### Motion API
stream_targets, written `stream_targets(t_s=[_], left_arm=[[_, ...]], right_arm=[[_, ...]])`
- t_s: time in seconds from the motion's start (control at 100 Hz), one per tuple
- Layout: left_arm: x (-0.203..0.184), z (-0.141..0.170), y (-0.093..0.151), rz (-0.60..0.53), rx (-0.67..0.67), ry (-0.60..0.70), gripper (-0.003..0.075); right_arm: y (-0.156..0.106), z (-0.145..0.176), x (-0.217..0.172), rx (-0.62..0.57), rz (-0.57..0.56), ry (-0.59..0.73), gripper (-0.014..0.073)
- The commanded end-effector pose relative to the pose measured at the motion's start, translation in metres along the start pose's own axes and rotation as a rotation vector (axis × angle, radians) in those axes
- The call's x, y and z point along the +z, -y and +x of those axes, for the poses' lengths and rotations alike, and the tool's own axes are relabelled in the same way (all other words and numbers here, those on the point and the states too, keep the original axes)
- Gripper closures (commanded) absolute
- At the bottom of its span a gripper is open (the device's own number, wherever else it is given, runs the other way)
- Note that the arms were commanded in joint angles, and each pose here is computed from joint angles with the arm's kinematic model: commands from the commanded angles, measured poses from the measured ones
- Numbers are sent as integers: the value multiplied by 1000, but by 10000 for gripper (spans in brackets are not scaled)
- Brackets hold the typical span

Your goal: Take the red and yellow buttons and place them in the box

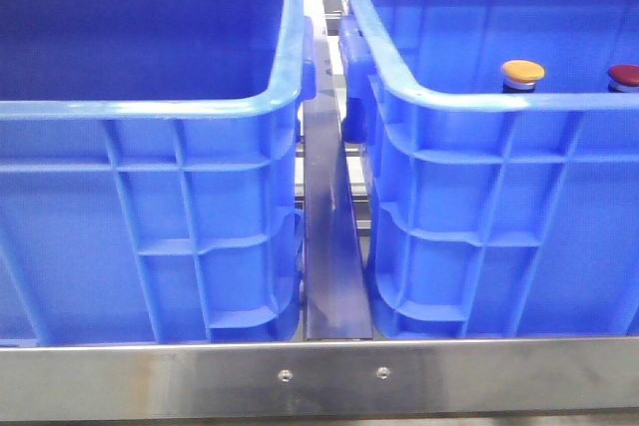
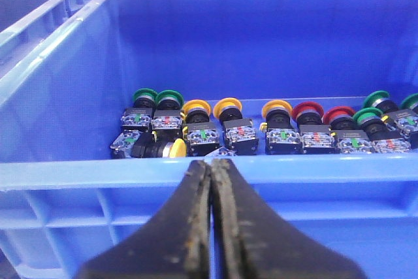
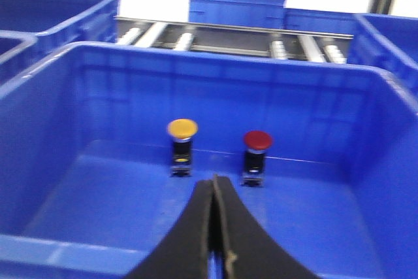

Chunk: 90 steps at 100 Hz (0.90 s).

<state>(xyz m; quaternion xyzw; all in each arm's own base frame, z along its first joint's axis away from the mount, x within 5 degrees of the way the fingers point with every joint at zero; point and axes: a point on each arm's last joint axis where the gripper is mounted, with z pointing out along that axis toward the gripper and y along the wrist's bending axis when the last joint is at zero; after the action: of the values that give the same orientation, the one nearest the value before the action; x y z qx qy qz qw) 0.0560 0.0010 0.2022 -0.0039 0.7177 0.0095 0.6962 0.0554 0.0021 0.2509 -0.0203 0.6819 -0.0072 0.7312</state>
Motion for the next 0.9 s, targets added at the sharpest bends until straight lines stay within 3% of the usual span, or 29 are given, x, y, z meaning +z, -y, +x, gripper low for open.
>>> stream_targets(t_s=[0.0, 0.28, 0.53, 0.89], left_arm=[[-2, -3, 0, -3, -11, 98, 741], [-2, -3, 0, -3, -11, 98, 741], [-2, -3, 0, -3, -11, 94, 741], [-2, -3, 0, -3, -11, 94, 741]], right_arm=[[3, -15, -1, -13, 34, 143, 697], [1, 25, -1, -13, 45, 257, 697], [4, 37, -4, -17, 91, 132, 697], [4, 36, -5, -7, 91, 139, 697]])
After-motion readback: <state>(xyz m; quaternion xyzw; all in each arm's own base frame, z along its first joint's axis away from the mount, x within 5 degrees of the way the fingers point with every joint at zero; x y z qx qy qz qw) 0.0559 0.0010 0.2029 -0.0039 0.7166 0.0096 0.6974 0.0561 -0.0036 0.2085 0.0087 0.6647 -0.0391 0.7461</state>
